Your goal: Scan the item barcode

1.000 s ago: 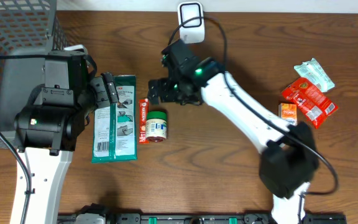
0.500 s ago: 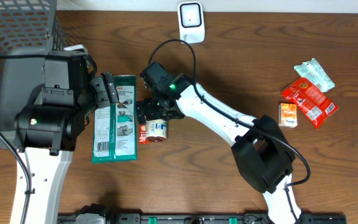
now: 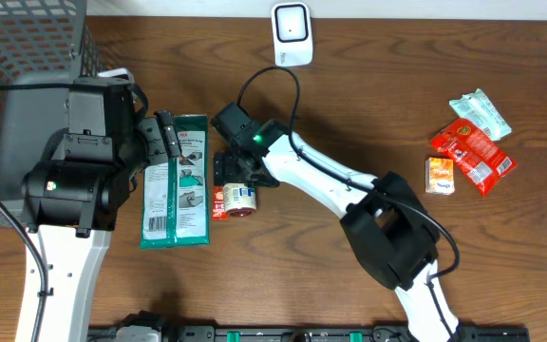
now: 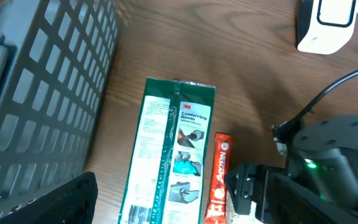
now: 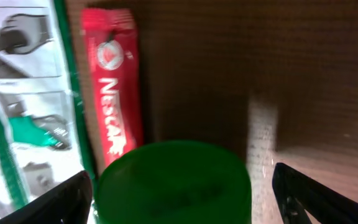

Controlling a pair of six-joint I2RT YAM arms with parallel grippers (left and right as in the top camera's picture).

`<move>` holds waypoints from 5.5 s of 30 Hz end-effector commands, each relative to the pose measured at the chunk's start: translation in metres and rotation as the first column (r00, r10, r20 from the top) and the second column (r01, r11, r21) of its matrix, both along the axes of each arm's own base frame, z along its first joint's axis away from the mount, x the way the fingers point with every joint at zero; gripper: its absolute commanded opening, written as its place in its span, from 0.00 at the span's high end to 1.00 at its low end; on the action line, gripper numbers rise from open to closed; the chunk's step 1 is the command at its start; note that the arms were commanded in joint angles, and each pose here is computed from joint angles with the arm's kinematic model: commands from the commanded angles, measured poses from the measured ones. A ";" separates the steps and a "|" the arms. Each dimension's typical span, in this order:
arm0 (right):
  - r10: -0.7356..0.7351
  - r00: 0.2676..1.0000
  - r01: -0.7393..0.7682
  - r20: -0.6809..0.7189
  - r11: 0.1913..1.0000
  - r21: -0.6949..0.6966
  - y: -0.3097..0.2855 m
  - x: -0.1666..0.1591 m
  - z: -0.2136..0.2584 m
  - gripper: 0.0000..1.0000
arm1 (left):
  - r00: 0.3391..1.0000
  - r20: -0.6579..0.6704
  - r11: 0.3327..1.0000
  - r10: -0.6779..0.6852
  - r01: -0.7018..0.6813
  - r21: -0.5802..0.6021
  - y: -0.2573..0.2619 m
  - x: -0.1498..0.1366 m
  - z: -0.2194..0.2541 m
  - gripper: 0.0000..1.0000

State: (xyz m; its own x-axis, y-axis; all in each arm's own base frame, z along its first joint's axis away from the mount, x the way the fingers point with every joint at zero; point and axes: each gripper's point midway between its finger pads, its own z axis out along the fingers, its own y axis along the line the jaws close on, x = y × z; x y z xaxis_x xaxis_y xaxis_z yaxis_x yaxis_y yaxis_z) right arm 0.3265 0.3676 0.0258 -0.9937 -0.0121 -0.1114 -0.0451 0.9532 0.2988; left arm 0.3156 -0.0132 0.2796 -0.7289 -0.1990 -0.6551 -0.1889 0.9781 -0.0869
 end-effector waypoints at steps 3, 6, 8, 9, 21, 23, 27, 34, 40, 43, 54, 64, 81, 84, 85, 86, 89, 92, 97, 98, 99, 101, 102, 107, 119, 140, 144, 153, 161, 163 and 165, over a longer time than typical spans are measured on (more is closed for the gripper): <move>-0.011 1.000 0.011 0.001 0.999 -0.043 -0.002 -0.005 -0.014 0.13 | 1.000 0.004 1.000 0.015 -0.015 0.001 0.002 0.001 0.001 0.13; -0.003 1.000 0.003 0.002 0.999 -0.044 -0.001 -0.006 -0.014 0.15 | 1.000 0.004 1.000 0.015 -0.015 0.000 0.002 0.001 0.001 0.13; 0.010 1.000 -0.010 0.006 0.999 -0.045 -0.001 -0.006 -0.014 0.18 | 1.000 0.004 1.000 0.015 -0.015 0.001 0.002 0.001 0.001 0.13; 0.026 1.000 -0.026 0.010 0.999 -0.047 -0.001 -0.006 -0.014 0.21 | 1.000 0.004 1.000 0.015 -0.015 0.000 0.002 0.001 0.001 0.13; 0.052 0.999 -0.051 0.005 0.996 -0.073 -0.019 0.002 -0.003 0.39 | 1.000 0.004 1.000 0.015 -0.015 0.000 0.002 0.001 0.001 0.13; 0.060 0.998 -0.059 0.016 0.996 -0.068 -0.021 0.004 0.003 0.40 | 1.000 0.004 1.000 0.015 -0.015 0.000 0.002 0.001 0.001 0.13; 0.075 0.997 -0.073 0.035 0.995 -0.062 -0.025 0.007 0.016 0.39 | 1.000 0.004 1.000 0.015 -0.015 0.001 0.002 0.001 0.001 0.13; 0.116 0.990 -0.112 0.077 0.992 -0.057 -0.039 0.017 0.038 0.39 | 1.000 0.004 1.000 0.015 -0.015 0.001 0.002 0.001 0.001 0.13; 0.181 0.968 -0.174 0.174 0.983 -0.055 -0.048 0.027 0.075 0.43 | 1.000 0.004 1.000 0.015 -0.015 0.001 0.002 0.001 0.001 0.13; 0.196 0.949 -0.175 0.249 0.979 -0.102 -0.058 0.034 0.094 0.43 | 1.000 0.004 1.000 0.015 -0.015 0.001 0.002 0.001 0.001 0.13; 0.182 0.877 -0.118 0.444 0.979 -0.168 -0.085 0.042 0.168 0.41 | 1.000 0.004 1.000 0.015 -0.015 0.001 0.002 0.001 0.001 0.13; 0.186 0.820 -0.057 0.542 0.968 -0.245 -0.119 0.008 0.208 0.47 | 1.000 0.004 1.000 0.015 -0.015 0.000 0.002 0.001 0.001 0.13; -0.028 0.430 -0.005 0.902 0.999 0.033 -0.128 0.007 0.148 0.69 | 1.000 0.004 1.000 0.015 -0.015 0.001 0.002 0.001 0.001 0.13; -0.021 0.405 -0.014 0.914 0.999 0.029 -0.116 0.018 0.133 0.75 | 1.000 0.004 1.000 0.015 -0.015 0.001 0.002 0.001 0.001 0.13; -0.019 0.392 -0.018 0.920 0.999 0.029 -0.112 0.022 0.128 0.76 | 1.000 0.004 1.000 0.015 -0.015 0.001 0.002 0.001 0.001 0.13; -0.013 0.376 -0.023 0.926 0.999 0.024 -0.108 0.026 0.124 0.76 | 1.000 0.004 1.000 0.015 -0.015 0.000 0.002 0.001 0.001 0.13; 0.004 0.324 -0.035 0.946 0.999 0.007 -0.099 0.035 0.115 0.76 | 1.000 0.004 1.000 0.015 -0.015 0.001 0.002 0.001 0.001 0.13; -0.019 0.286 -0.028 0.958 0.999 0.029 -0.097 0.044 0.108 0.74 | 1.000 0.004 1.000 0.015 -0.015 0.001 0.002 0.001 0.001 0.13; -0.009 0.298 -0.022 0.954 1.000 0.016 -0.095 0.049 0.081 0.74 | 1.000 0.004 1.000 0.015 -0.015 0.000 0.002 0.001 0.001 0.13; -0.004 0.303 -0.022 0.953 1.000 0.012 -0.095 0.050 0.076 0.75 | 1.000 0.004 1.000 0.015 -0.015 0.001 0.002 0.001 0.001 0.13; -0.003 0.304 -0.022 0.953 1.000 0.010 -0.094 0.051 0.073 0.75 | 1.000 0.004 1.000 0.015 -0.015 0.000 0.002 0.001 0.001 0.13; -0.002 0.305 -0.019 0.952 1.000 0.008 -0.094 0.053 0.069 0.75 | 1.000 0.004 1.000 0.015 -0.015 0.000 0.002 0.001 0.001 0.13; 0.000 0.308 -0.017 0.951 1.000 0.006 -0.094 0.054 0.067 0.75 | 1.000 0.004 1.000 0.015 -0.015 0.001 0.002 0.001 0.001 0.13; 0.009 0.317 -0.017 0.948 1.000 -0.004 -0.094 0.054 0.064 0.71 | 1.000 0.004 1.000 0.015 -0.015 0.001 0.002 0.001 0.001 0.13; 0.011 0.319 -0.018 0.948 1.000 -0.006 -0.094 0.054 0.063 0.34 | 1.000 0.004 1.000 0.015 -0.015 0.001 0.002 0.001 0.001 0.13; -0.004 0.315 -0.014 0.949 1.000 0.009 -0.105 0.044 0.135 0.01 | 1.000 0.004 1.000 0.015 -0.015 0.001 0.002 0.001 0.001 0.13; -0.006 0.468 -0.003 0.883 1.000 0.008 -0.116 0.038 0.154 0.01 | 1.000 0.004 1.000 0.015 -0.015 0.001 0.002 0.001 0.001 0.13; -0.013 0.862 -0.036 0.506 0.996 0.087 -0.138 0.022 0.193 0.01 | 1.000 0.004 1.000 0.015 -0.015 0.000 0.002 0.001 0.001 0.13; 0.011 0.950 -0.030 0.313 0.998 0.055 -0.130 0.010 0.160 0.01 | 1.000 0.004 1.000 0.015 -0.015 0.000 0.002 0.001 0.001 0.13; 0.036 0.960 -0.048 0.279 0.998 0.035 -0.122 0.008 0.143 0.01 | 1.000 0.004 1.000 0.015 -0.015 0.001 0.002 0.001 0.001 0.13; 0.069 0.961 -0.077 0.269 0.997 0.019 -0.113 0.008 0.132 0.01 | 1.000 0.004 1.000 0.015 -0.015 0.000 0.002 0.001 0.001 0.13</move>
